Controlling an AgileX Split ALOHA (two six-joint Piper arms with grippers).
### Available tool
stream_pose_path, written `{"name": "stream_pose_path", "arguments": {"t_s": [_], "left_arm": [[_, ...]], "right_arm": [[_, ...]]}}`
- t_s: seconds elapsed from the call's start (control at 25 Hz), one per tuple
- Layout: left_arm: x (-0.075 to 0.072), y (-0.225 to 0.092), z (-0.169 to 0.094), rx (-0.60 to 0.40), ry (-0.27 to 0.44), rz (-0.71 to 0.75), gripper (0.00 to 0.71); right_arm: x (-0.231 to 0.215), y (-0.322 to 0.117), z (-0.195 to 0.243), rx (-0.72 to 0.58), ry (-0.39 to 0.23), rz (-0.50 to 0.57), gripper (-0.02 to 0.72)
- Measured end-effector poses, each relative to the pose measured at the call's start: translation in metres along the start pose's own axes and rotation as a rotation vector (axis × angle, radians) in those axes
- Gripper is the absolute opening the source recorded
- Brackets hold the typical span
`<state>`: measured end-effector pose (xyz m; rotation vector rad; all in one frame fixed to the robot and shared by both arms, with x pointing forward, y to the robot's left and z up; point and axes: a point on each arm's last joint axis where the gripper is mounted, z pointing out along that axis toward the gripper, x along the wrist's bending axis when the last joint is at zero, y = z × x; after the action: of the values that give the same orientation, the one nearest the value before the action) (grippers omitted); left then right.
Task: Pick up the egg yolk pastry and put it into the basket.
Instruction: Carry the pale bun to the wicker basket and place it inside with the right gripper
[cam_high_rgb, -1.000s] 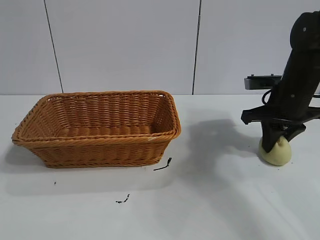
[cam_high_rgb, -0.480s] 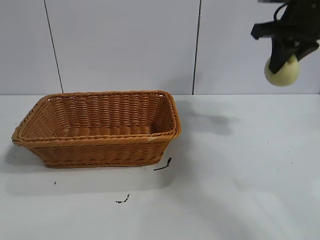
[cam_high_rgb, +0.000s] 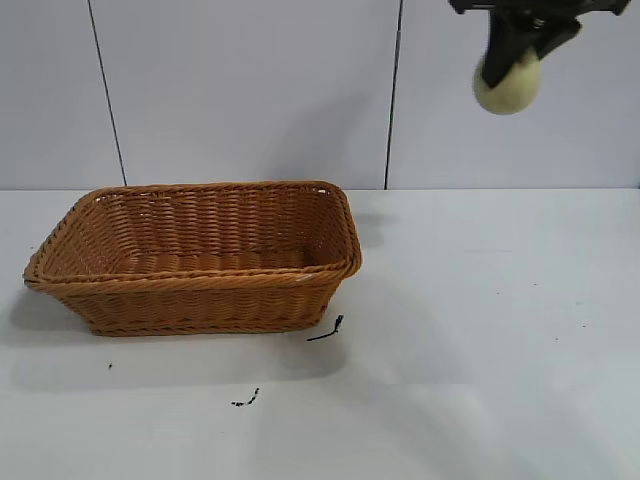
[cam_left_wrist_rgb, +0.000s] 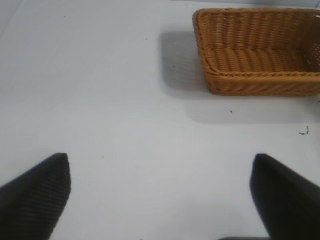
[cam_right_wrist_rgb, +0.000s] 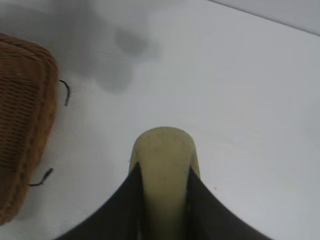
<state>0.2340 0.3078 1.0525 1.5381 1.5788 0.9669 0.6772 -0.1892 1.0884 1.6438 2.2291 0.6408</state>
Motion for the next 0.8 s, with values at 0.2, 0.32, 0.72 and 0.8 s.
{"name": "stream_pose_path", "arguments": {"t_s": [0.2, 0.32, 0.72, 0.8], "left_arm": [[0.0, 0.0, 0.0, 0.0, 0.0, 0.0, 0.696], [0.0, 0.0, 0.0, 0.0, 0.0, 0.0, 0.696], [0.0, 0.0, 0.0, 0.0, 0.0, 0.0, 0.696], [0.0, 0.0, 0.0, 0.0, 0.0, 0.0, 0.696]], "right_arm": [[0.074, 0.015, 0.017, -0.018, 0.085, -0.121, 0.115], [0.119, 0.013, 0.034, -0.007, 0.132, -0.195, 0.115], [0.21, -0.016, 0.115, -0.032, 0.219, -0.32, 0.115], [0.211, -0.023, 0.137, -0.021, 0.216, -0.319, 0.115]]}}
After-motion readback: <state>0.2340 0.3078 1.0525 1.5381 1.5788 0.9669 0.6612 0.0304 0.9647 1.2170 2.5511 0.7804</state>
